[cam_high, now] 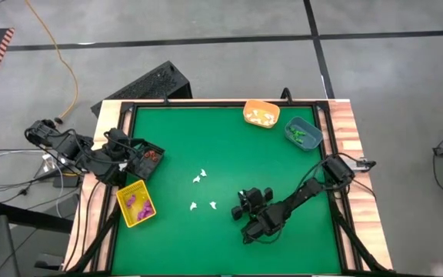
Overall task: Sort Halloween decoration
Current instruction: Put the white ghost toy into the light orange bin
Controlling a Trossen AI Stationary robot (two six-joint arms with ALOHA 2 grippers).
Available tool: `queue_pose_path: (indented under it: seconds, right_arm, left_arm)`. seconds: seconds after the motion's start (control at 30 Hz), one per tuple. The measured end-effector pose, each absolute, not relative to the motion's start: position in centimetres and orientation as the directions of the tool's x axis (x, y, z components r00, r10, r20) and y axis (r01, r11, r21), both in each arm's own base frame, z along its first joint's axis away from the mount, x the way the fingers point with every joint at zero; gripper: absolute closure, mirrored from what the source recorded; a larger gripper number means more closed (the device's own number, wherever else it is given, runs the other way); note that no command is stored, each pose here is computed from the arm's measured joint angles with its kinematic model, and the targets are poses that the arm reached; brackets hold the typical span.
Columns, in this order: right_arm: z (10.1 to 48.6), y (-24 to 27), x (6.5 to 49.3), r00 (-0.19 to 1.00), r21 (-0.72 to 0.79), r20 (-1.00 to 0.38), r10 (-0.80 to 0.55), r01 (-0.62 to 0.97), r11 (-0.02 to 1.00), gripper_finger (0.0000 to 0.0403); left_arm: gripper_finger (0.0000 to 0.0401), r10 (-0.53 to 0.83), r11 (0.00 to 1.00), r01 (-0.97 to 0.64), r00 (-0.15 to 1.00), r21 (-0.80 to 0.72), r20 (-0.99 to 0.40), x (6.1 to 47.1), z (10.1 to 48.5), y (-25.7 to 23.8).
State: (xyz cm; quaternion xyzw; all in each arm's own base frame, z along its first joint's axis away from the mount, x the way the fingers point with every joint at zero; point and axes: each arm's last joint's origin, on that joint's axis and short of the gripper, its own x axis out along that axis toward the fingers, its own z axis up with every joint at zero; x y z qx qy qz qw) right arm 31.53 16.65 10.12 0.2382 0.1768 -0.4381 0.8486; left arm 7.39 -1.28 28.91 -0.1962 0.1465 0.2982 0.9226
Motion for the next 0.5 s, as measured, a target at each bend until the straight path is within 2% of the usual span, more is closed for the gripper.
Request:
queue_pose_path:
  seconds: [0.2, 0.5]
  right_arm:
    - [11.9, 15.2, 33.8, 0.536, 0.147, -0.531, -0.656, 0.821, 0.552, 0.0323]
    - [13.6, 11.6, 35.7, 0.488, 0.132, -0.532, -0.692, 0.855, 0.502, 0.0322]
  left_arm:
    - [0.0202, 0.498, 0.745, -0.612, 0.776, -0.267, -0.388, 7.4, 28.9, -1.3]
    - [0.0202, 0.494, 0.744, -0.612, 0.774, -0.268, -0.396, 7.3, 28.8, -1.2]
